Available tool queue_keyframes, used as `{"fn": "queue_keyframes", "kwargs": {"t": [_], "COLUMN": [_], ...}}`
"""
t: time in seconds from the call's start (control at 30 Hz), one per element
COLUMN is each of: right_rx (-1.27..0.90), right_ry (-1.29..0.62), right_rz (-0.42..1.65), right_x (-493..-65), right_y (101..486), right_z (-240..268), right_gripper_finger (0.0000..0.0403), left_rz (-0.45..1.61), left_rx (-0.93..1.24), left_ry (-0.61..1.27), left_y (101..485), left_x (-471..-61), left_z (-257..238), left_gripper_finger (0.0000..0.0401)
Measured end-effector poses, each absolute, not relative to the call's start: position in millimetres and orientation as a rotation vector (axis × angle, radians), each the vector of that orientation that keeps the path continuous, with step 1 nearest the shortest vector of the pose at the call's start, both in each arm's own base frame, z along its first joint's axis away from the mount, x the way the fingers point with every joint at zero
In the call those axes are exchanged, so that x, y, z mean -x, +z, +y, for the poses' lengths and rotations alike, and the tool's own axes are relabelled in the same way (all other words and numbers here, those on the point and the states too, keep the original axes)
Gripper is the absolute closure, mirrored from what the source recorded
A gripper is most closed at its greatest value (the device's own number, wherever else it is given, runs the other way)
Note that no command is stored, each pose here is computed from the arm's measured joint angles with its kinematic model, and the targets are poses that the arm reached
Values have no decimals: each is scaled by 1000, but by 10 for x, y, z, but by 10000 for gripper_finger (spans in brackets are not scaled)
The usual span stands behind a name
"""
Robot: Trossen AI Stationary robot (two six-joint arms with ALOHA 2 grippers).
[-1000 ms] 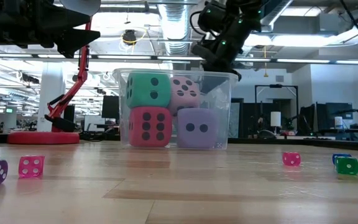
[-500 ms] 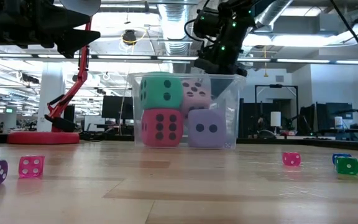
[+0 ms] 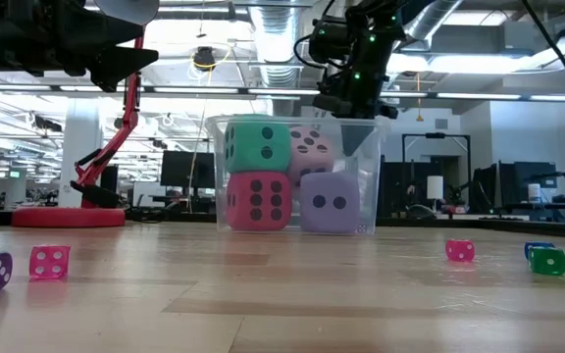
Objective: Pick & Place Dice
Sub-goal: Adjust the transparent bin
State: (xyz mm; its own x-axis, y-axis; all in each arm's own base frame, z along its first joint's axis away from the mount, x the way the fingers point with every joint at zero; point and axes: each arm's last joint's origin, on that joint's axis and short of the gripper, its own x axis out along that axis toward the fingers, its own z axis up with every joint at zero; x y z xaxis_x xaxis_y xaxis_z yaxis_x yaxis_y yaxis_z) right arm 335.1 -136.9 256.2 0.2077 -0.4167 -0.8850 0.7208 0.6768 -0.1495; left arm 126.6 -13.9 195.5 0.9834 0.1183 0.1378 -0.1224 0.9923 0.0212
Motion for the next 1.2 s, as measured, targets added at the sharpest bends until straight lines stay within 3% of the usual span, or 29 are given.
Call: {"fn": "queue_keyframes", "kwargs": {"t": [0.17,0.63,1.2], "right_rx": [-306,-206,-167], "right_ry": [-780,-626,-554], "right_rz": [1046,822,692], "right_x": [-3375,-3036,-2533], "right_y": [2658,3411,2923], "right_z": [-1299,-814,-543], "right_gripper_finger": [403,403,403], "left_rz": [-137,-137,-136], "left_rx": [-30,-30,-36], "left_ry": [121,121,121], "left_y": [1955,1955,1955], "left_x": [-1266,-1266,-1266], "left_z": [-138,-138,-139], "left_gripper_finger": [127,127,127]}}
